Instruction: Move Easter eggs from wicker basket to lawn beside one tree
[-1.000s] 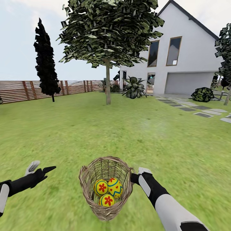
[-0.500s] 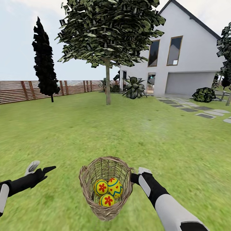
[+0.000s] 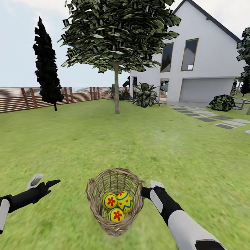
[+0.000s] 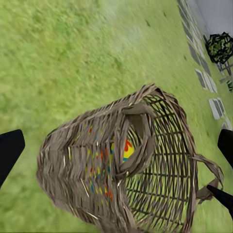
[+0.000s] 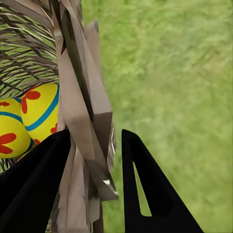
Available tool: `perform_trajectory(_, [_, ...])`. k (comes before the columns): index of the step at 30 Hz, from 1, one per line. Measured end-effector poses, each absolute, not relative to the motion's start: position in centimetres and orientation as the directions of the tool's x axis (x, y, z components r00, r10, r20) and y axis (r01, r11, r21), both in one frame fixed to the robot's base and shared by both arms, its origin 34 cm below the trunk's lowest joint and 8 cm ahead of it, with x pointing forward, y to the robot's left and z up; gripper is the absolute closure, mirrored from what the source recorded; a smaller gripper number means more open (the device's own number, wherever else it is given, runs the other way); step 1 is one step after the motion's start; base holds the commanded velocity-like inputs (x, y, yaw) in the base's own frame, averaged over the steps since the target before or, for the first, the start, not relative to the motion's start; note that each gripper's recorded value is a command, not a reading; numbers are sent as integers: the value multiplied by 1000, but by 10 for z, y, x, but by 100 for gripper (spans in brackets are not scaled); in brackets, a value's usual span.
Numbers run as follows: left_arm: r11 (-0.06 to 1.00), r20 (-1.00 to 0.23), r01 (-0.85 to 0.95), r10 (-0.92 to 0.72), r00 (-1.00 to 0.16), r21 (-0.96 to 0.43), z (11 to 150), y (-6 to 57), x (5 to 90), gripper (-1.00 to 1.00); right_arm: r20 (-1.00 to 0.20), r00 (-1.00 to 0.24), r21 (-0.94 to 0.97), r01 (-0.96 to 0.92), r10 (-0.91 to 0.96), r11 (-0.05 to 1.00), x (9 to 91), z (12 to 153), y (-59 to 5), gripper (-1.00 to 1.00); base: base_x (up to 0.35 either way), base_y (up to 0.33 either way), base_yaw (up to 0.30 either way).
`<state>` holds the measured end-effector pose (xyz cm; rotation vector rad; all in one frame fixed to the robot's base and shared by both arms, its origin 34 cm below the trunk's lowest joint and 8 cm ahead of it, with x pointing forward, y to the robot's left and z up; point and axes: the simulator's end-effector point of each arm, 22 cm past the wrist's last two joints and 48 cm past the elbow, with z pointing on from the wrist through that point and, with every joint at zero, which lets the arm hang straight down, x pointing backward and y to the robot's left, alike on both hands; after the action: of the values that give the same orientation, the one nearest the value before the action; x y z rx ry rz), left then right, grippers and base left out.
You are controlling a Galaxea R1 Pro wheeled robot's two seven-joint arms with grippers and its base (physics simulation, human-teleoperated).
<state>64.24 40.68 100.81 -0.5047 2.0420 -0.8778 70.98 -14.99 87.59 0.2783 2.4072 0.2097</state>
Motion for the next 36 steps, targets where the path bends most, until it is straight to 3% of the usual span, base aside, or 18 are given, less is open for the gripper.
perform_trajectory(36, [674,-540,-35,-621,-568,-738,1009,408,642,-100,-629,-734,225,143,256,964,710,876,-150,100,309,0,0])
